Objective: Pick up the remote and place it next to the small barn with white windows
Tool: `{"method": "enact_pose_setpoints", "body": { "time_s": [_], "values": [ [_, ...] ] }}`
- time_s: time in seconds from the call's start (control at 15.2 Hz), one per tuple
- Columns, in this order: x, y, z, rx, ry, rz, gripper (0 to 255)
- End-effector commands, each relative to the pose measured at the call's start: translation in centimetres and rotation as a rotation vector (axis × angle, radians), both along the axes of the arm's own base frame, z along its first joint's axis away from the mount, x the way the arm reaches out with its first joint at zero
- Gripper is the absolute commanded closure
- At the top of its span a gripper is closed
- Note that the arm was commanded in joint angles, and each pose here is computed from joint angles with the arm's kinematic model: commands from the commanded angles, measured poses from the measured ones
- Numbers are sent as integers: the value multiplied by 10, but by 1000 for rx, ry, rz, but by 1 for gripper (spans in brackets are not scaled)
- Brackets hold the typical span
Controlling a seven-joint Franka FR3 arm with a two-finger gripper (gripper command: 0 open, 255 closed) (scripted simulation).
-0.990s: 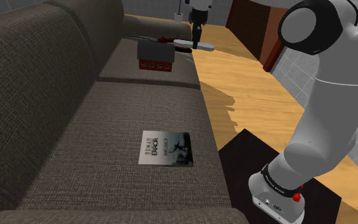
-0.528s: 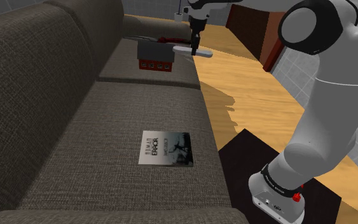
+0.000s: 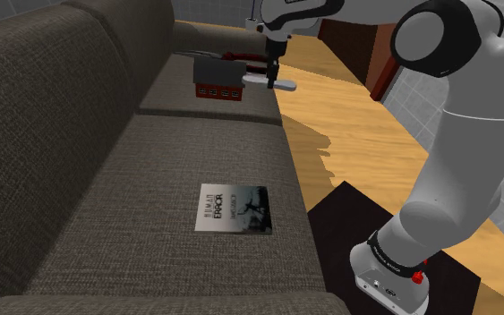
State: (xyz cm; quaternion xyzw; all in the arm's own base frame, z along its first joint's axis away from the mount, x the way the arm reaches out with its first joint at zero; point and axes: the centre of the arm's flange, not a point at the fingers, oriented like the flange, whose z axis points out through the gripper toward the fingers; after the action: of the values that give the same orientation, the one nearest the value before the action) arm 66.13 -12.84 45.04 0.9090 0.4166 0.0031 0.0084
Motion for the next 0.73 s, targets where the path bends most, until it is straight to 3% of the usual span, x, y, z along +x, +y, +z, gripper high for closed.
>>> {"method": "enact_pose_setpoints", "body": {
  "time_s": [0.0, 0.66],
  "values": [
    [-1, 0, -10, 0, -1, 0, 255],
    [-1, 0, -63, 0, -1, 0, 255]
  ]
}}
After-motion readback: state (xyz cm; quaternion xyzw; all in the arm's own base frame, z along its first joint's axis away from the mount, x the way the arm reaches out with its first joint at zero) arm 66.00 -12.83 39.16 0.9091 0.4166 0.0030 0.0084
